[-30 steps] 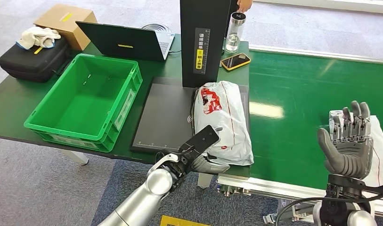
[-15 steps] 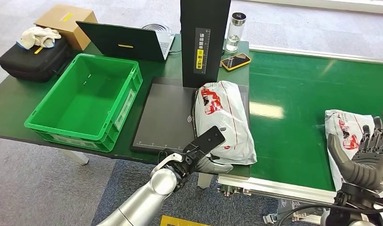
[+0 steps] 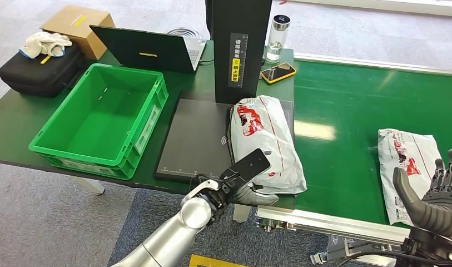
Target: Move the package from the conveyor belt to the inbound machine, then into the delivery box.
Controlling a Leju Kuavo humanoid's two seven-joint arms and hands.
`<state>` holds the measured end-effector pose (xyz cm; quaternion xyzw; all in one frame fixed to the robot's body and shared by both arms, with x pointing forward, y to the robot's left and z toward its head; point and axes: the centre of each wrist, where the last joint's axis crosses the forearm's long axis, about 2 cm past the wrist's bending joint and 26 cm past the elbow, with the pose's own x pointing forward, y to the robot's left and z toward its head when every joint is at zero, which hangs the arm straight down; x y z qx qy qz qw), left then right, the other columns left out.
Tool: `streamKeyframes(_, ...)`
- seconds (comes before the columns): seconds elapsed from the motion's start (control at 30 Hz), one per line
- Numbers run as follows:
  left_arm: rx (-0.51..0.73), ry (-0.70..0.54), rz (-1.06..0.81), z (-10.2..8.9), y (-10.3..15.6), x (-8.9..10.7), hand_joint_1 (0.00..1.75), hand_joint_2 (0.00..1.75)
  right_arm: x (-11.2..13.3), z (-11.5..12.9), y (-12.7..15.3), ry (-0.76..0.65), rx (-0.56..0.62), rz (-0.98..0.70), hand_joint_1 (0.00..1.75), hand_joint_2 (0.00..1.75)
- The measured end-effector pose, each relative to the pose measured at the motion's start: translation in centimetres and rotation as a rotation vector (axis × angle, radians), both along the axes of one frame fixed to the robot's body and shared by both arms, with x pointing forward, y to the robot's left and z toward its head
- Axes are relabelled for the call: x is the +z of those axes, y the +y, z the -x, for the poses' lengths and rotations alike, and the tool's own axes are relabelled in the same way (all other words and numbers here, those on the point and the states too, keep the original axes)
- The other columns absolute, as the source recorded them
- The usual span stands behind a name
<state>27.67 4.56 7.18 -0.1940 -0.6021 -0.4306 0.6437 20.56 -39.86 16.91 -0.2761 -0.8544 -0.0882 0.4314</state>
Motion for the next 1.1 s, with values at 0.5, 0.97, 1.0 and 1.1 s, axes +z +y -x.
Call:
streamKeyframes(0.5,0.19,-0.342,0.033,-1.4,0.6,4.4,0.0,1.75,-0.2,3.5,-1.0,-0.068,-0.147,0.016,0.0,1.75)
streamKeyframes(0.97,0.171,-0.353,0.056,-1.1,0.9,5.0,0.0,1.75,-2.8,8.1,-4.2,0.076,-0.399,-0.159,0.0,1.75)
streamKeyframes(1.0,0.167,-0.353,0.056,-1.0,0.8,5.0,0.0,1.75,-3.5,8.5,-4.6,0.106,-0.42,-0.172,0.0,1.75)
streamKeyframes(1.1,0.163,-0.354,0.058,-0.9,0.8,5.1,0.0,1.75,-5.4,9.9,-5.4,0.171,-0.479,-0.208,0.0,1.75)
